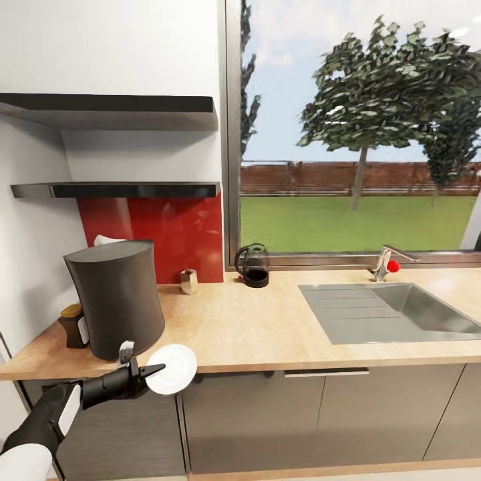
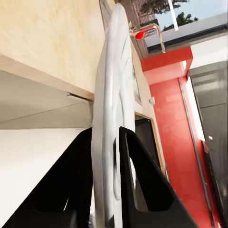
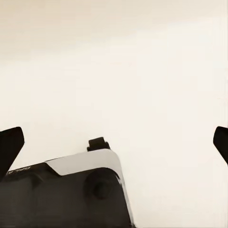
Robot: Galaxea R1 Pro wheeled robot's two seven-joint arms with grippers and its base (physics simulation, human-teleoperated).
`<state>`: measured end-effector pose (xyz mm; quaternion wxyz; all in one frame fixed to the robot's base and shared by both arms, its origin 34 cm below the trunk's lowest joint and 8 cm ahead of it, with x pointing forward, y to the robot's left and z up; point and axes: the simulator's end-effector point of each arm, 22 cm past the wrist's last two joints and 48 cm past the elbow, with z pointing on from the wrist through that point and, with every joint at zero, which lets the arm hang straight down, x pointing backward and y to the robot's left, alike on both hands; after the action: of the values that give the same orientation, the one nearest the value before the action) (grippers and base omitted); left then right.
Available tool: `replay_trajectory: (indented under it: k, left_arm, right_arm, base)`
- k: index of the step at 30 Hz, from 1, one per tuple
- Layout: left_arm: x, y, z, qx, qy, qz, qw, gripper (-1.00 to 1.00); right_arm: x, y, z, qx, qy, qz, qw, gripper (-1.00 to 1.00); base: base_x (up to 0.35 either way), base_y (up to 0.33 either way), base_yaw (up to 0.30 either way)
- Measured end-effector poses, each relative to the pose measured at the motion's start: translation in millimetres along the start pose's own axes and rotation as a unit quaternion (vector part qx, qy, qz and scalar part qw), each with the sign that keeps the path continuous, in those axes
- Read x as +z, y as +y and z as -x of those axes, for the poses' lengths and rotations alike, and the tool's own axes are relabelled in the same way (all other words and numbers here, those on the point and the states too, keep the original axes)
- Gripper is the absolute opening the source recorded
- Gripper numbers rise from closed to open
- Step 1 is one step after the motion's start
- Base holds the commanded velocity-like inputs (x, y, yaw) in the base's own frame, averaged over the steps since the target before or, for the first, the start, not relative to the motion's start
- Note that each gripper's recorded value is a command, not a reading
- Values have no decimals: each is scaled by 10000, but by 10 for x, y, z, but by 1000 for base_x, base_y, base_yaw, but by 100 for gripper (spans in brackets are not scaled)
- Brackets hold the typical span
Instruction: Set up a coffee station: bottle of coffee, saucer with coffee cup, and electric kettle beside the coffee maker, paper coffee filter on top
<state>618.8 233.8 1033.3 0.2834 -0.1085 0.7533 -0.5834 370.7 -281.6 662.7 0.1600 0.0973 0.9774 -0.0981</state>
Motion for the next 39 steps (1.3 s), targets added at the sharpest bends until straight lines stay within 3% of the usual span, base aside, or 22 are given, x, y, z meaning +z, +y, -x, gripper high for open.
replay_trajectory:
  k: [2, 4, 13, 25, 36, 37, 39]
  left_arm:
    - [38, -13, 18, -55, -111, -52, 9999, -100]
    - [120, 23, 72, -140, -416, -35, 9990, -100]
    - [-9, -67, 161, -294, -515, -202, 9980, -100]
    - [-62, -166, 282, -425, -826, -508, 9944, -100]
    - [23, -100, 242, -379, -820, -365, 9952, -100]
    - [95, -7, 246, -224, -924, -147, 9954, -100]
    - [190, 30, 242, -76, -1033, -40, 9946, -100]
  right_arm:
    - [77, -152, 17, 167, 22, 228, 9996, 100]
    - [122, -265, 55, 257, -7, 481, 9985, 100]
    - [127, -311, 83, 237, -25, 422, 9988, 100]
    - [140, -411, 96, 169, -36, 372, 9992, 100]
    - [153, -481, 99, -55, -41, 325, 9994, 100]
    - [154, -482, 95, -75, -40, 323, 9994, 100]
    - [155, -492, 86, -83, -35, 316, 9995, 100]
  base:
    - [0, 0, 0]
    - [0, 0, 0]
    - [25, -7, 0]
    - [265, -159, 8]
    - [48, -27, 204]
    - [0, 0, 21]
    - [0, 0, 11]
